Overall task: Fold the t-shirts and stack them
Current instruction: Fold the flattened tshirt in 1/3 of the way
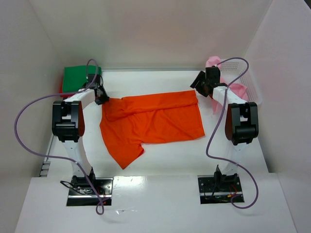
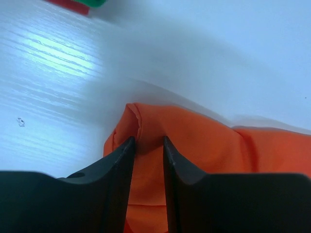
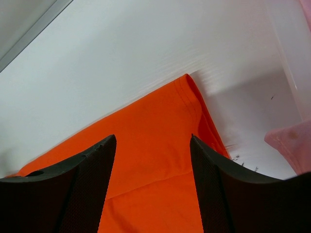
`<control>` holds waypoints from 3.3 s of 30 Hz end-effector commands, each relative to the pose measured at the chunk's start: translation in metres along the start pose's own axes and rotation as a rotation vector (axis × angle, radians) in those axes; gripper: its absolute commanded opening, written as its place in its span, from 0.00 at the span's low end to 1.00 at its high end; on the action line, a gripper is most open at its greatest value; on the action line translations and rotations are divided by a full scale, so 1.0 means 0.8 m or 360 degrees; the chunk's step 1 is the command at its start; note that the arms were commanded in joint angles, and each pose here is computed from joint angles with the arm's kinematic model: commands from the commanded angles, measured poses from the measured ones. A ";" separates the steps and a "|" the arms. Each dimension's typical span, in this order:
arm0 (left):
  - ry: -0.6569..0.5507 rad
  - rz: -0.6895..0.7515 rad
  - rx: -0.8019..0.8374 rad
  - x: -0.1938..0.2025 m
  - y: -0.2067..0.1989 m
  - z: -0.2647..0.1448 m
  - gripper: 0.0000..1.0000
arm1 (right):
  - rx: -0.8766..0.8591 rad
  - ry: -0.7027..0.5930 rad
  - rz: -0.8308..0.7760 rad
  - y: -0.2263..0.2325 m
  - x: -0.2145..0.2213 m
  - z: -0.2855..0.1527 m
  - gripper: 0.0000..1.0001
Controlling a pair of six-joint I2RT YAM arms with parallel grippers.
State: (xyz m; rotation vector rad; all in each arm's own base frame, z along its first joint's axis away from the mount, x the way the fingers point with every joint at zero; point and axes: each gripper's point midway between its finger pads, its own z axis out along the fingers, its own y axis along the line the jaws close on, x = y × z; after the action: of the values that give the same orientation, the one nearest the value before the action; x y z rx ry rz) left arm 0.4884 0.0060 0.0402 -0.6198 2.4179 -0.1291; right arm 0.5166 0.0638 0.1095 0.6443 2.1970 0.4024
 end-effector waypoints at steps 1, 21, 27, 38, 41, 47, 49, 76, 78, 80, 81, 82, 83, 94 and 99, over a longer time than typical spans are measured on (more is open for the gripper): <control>-0.0095 0.0047 -0.0030 -0.027 -0.001 0.001 0.37 | -0.0056 -0.0067 -0.0036 0.009 -0.018 -0.012 0.68; -0.0152 0.0053 -0.0110 -0.048 0.016 -0.018 0.01 | -0.0337 0.0087 -0.0242 0.123 0.064 -0.063 0.66; -0.0188 0.0006 -0.0045 -0.071 0.027 -0.029 0.05 | -0.0487 0.0147 -0.0298 0.187 0.105 -0.083 0.66; -0.0142 0.0087 0.0201 -0.071 -0.008 -0.035 0.57 | -0.0711 0.0328 -0.0436 0.309 0.228 -0.083 0.66; -0.0193 0.0108 0.0234 -0.085 -0.016 -0.056 0.62 | -0.0740 0.0388 -0.0476 0.326 0.259 -0.077 0.66; -0.0216 0.0135 0.0448 -0.088 -0.045 -0.099 0.57 | -0.0760 0.0470 -0.0557 0.354 0.298 -0.052 0.61; -0.0192 0.0100 0.0502 -0.076 -0.049 -0.098 0.42 | -0.0781 0.0486 -0.0566 0.363 0.305 -0.050 0.59; 0.0163 -0.0056 0.0343 0.009 -0.014 0.005 0.00 | -0.0716 0.0629 -0.0921 0.369 0.425 -0.014 0.52; 0.0173 -0.0058 0.0323 0.012 -0.010 0.010 0.00 | -0.0699 0.0657 -0.0957 0.364 0.435 -0.016 0.46; 0.0173 -0.0058 0.0323 0.010 -0.011 0.009 0.00 | -0.0686 0.0668 -0.0962 0.361 0.438 -0.014 0.35; 0.0179 -0.0045 0.0304 0.013 -0.008 0.013 0.00 | -0.0675 0.0678 -0.0966 0.358 0.439 -0.014 0.31; 0.0179 -0.0045 0.0304 0.013 -0.008 0.013 0.00 | -0.0665 0.0666 -0.0966 0.358 0.437 -0.013 0.27; 0.0179 -0.0045 0.0304 0.013 -0.008 0.013 0.00 | -0.0665 0.0666 -0.0966 0.358 0.437 -0.013 0.23; 0.0206 -0.0034 0.0293 0.016 -0.006 0.018 0.00 | -0.0637 0.0675 -0.0966 0.349 0.430 -0.049 0.01; 0.0192 -0.0018 0.0299 0.012 -0.007 0.018 0.00 | -0.0617 0.0682 -0.0949 0.329 0.429 -0.071 0.03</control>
State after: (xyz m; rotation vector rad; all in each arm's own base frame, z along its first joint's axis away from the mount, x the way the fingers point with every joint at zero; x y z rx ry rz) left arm 0.4869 -0.0060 0.0236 -0.5775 2.4838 -0.4251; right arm 0.3790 0.4699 0.0251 -0.3461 2.5160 0.6307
